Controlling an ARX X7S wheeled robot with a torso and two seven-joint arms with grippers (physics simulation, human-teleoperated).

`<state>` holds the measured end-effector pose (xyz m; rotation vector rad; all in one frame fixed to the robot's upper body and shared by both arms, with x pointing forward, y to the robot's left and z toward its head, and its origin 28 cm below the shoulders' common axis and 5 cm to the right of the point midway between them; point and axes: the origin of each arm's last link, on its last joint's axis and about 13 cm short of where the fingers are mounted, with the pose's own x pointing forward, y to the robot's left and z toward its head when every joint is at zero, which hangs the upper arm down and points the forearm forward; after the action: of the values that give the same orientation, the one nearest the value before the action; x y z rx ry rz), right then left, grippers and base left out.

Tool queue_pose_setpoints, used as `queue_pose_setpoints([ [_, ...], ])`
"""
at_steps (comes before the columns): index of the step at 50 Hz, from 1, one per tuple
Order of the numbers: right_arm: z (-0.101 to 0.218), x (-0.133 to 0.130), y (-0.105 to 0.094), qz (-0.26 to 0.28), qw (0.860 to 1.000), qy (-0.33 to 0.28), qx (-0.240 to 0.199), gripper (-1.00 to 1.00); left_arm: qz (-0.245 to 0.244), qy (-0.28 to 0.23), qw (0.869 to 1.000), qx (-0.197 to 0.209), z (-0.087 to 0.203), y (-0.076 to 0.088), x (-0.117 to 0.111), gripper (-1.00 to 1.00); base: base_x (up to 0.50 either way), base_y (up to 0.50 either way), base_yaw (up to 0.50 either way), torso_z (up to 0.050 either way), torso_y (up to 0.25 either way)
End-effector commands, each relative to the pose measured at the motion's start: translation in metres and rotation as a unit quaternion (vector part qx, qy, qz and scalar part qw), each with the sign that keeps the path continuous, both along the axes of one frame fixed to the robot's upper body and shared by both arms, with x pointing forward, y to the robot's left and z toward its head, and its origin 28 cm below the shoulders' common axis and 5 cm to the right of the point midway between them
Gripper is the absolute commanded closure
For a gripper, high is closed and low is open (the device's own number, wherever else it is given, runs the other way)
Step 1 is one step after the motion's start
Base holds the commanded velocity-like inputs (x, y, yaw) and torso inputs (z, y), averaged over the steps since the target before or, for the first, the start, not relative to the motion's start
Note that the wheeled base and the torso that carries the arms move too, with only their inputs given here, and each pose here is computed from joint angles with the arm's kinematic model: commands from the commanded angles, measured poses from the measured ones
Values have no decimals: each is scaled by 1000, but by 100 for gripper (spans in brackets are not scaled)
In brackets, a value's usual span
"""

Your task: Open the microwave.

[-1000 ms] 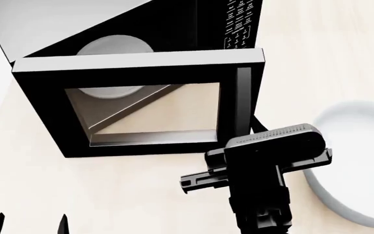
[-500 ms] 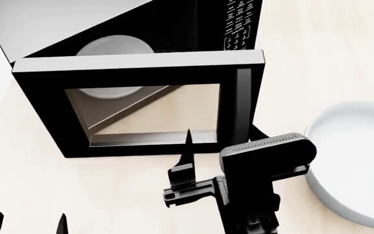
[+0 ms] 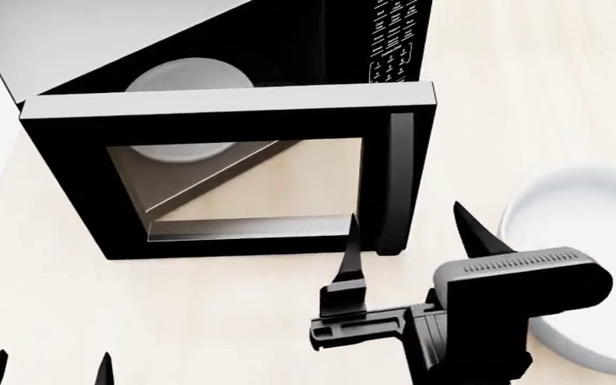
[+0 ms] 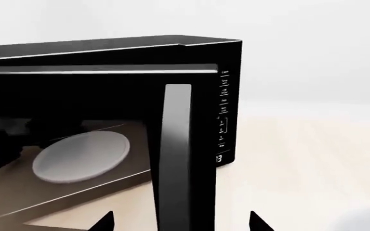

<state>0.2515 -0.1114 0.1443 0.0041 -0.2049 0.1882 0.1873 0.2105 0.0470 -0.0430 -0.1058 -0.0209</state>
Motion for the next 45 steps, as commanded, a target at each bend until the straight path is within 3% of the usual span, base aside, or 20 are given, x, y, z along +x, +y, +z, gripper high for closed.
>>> queue_pose_setpoints([
  [1, 8, -26, -4, -9, 1000, -19, -5, -100, -1, -1, 1000, 0, 0, -1, -1, -100, 0, 0, 0, 0, 0],
  [12, 30, -59, 2, -44, 996, -45, -63, -100, -3, 1, 1000, 1, 0, -1, 0, -100, 0, 0, 0, 0, 0],
  [23, 70, -93, 6, -62, 990, -105, -68, -100, -3, 2, 1000, -2, -1, 0, 0, -100, 0, 0, 0, 0, 0],
  [33, 101, -100, 8, -101, 981, -150, -68, -100, -4, 2, 1000, -1, -1, -1, 0, -100, 0, 0, 0, 0, 0],
  [45, 139, -93, 17, -80, 981, -153, -90, -100, -6, 2, 1000, 0, -1, -2, -1, -100, 0, 0, 0, 0, 0],
])
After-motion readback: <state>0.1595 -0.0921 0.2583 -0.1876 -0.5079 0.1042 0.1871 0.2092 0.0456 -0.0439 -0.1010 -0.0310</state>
